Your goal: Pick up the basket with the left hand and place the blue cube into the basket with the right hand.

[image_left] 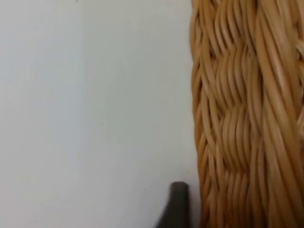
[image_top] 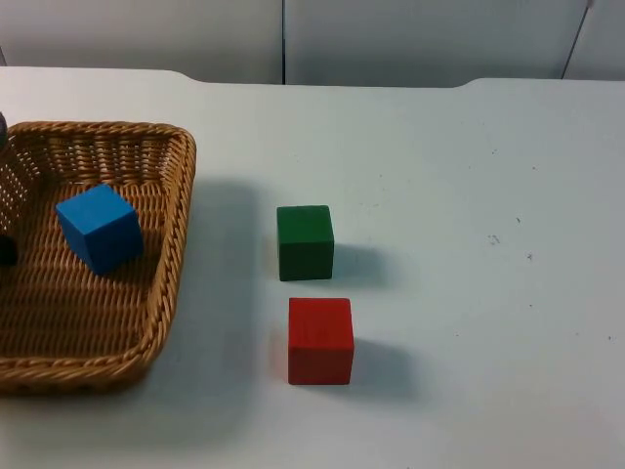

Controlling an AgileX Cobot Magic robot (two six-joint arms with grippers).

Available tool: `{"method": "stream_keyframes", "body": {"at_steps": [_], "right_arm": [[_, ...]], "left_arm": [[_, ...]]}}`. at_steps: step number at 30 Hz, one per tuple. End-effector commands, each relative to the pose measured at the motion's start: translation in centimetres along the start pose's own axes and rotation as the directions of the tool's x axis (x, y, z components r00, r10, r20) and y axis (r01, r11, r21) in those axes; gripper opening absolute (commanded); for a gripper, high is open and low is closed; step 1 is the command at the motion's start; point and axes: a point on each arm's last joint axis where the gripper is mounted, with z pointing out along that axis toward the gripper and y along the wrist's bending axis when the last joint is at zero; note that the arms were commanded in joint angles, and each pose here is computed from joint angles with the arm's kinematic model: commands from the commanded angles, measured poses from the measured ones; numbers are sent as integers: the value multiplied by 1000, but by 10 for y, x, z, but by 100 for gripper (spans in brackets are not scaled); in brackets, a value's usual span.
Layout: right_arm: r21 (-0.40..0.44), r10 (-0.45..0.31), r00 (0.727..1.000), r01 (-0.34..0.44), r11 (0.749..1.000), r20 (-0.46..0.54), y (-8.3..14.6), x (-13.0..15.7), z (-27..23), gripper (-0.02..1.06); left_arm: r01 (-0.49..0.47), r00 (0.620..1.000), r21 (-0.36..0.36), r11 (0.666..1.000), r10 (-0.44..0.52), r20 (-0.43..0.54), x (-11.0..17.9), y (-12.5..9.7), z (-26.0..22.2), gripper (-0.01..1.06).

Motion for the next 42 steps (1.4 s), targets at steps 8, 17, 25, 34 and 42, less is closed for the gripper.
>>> {"method": "stream_keyframes", "body": {"at_steps": [8,17,25,34,42], "right_arm": [[-1,-6,1000,6,1000,16,0,0,-1,66],[-7,-4,1000,5,1000,27,0,-1,-1,66],[-12,-8,999,9,1000,47,1,-3,-1,66],[-23,-10,997,12,1000,81,2,-6,-1,66],[-27,-9,996,12,1000,90,2,-7,-1,66]], "left_arm": [[-38,998,-1,999,38,45,-11,-6,-9,98],[-140,965,-188,972,177,196,-44,-22,-52,98],[-202,878,-232,952,281,388,-63,-69,-116,98],[-352,691,-173,920,380,615,-48,-153,-206,98],[-434,612,-236,870,476,631,2,-199,-260,98]]}}
